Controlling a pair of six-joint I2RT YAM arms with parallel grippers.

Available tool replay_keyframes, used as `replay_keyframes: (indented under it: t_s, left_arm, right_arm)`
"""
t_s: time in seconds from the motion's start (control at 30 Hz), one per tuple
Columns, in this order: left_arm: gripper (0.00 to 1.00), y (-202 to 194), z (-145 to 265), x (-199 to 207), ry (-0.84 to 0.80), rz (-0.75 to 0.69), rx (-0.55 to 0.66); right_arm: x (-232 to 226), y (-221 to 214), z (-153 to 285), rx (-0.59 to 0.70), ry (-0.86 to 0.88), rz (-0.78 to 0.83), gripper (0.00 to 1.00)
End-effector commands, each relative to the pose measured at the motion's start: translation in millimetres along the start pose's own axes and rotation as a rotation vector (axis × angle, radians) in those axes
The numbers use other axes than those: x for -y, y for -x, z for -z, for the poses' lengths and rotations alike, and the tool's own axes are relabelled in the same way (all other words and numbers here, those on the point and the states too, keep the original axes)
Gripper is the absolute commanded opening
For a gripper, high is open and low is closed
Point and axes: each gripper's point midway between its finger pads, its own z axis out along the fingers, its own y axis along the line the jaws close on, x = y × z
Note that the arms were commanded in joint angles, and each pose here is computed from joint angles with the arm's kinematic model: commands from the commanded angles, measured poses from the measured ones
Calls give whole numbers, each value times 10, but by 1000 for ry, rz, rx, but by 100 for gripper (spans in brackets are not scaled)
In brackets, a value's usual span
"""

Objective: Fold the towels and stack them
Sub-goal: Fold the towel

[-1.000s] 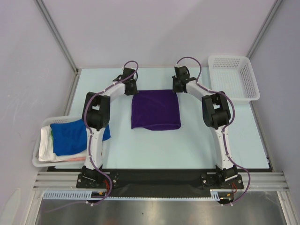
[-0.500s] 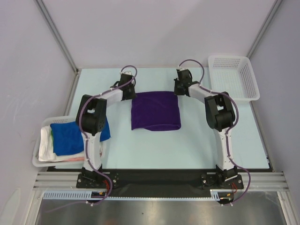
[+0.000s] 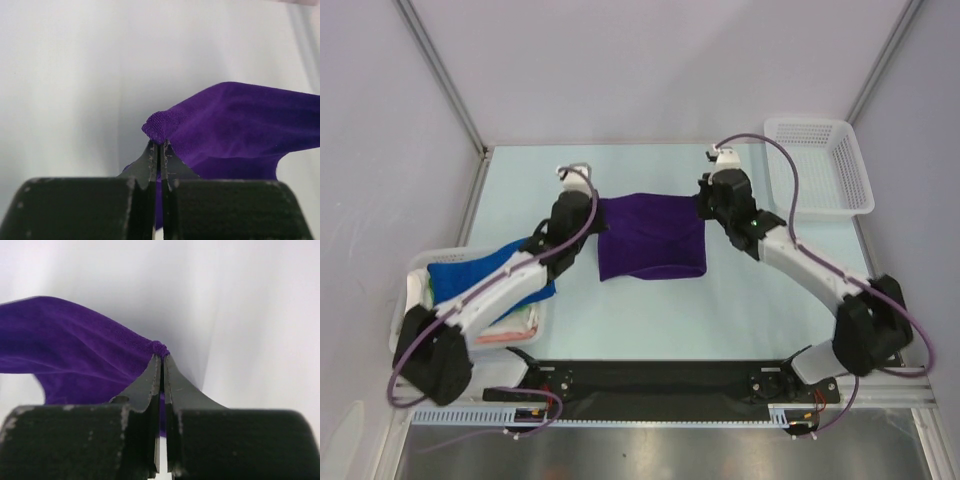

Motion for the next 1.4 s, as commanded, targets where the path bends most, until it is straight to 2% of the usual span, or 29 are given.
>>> replay_keyframes:
  t_s: [0.0, 0.07, 0.1, 0.37, 0.5, 0.67, 0.87, 1.0, 1.03, 1.07, 1.1, 1.13, 1.17, 1.23, 1.37]
  left_arm:
    - [0, 79, 438, -10, 13, -4, 113]
    - [0, 109, 662, 71, -20, 2, 151]
    - [1, -11, 741, 57, -24, -19, 129]
    - [0, 466, 1642, 259, -160, 20, 290]
    - [0, 692, 1907, 316, -185, 21, 332]
    - [0, 677, 1941, 336, -190, 38, 311]
    - [0, 326, 1410, 325, -135, 1, 179]
    - [0, 270, 812, 236, -157, 50, 113]
    - [1, 147, 521, 102, -105, 44, 63]
    - [0, 116, 395, 120, -122, 33, 45]
    - [0, 273, 275, 168, -137, 49, 82]
    - [0, 268, 94, 87, -115, 51, 66]
    - [0, 213, -151, 106, -112, 42, 32]
    - [0, 272, -428, 69, -109, 49, 39]
    - [0, 249, -1134, 39, -100, 26, -6]
  right_arm:
    - [-128, 160, 471, 118, -8, -3, 0]
    - [-137, 194, 794, 159, -7, -8, 0]
    - [-233, 164, 915, 167, 13, 5, 0]
    - [-319, 496, 1950, 321, 54, -15, 0]
    - [-424, 688, 2270, 369, 82, -11, 0]
    - [-481, 723, 2347, 369, 72, 8, 0]
    - [-338, 476, 1749, 256, 48, 7, 0]
    - [100, 267, 1008, 132, 33, -67, 0]
    - [127, 322, 873, 150, 45, -87, 0]
    - [204, 139, 577, 90, 29, -94, 0]
    - [218, 116, 441, 74, 53, -104, 0]
    - [354, 189, 255, 99, 40, -135, 0]
    - [407, 29, -5, 49, 35, -146, 0]
    - [524, 173, -283, 83, 32, -175, 0]
    - [686, 164, -856, 47, 39, -209, 0]
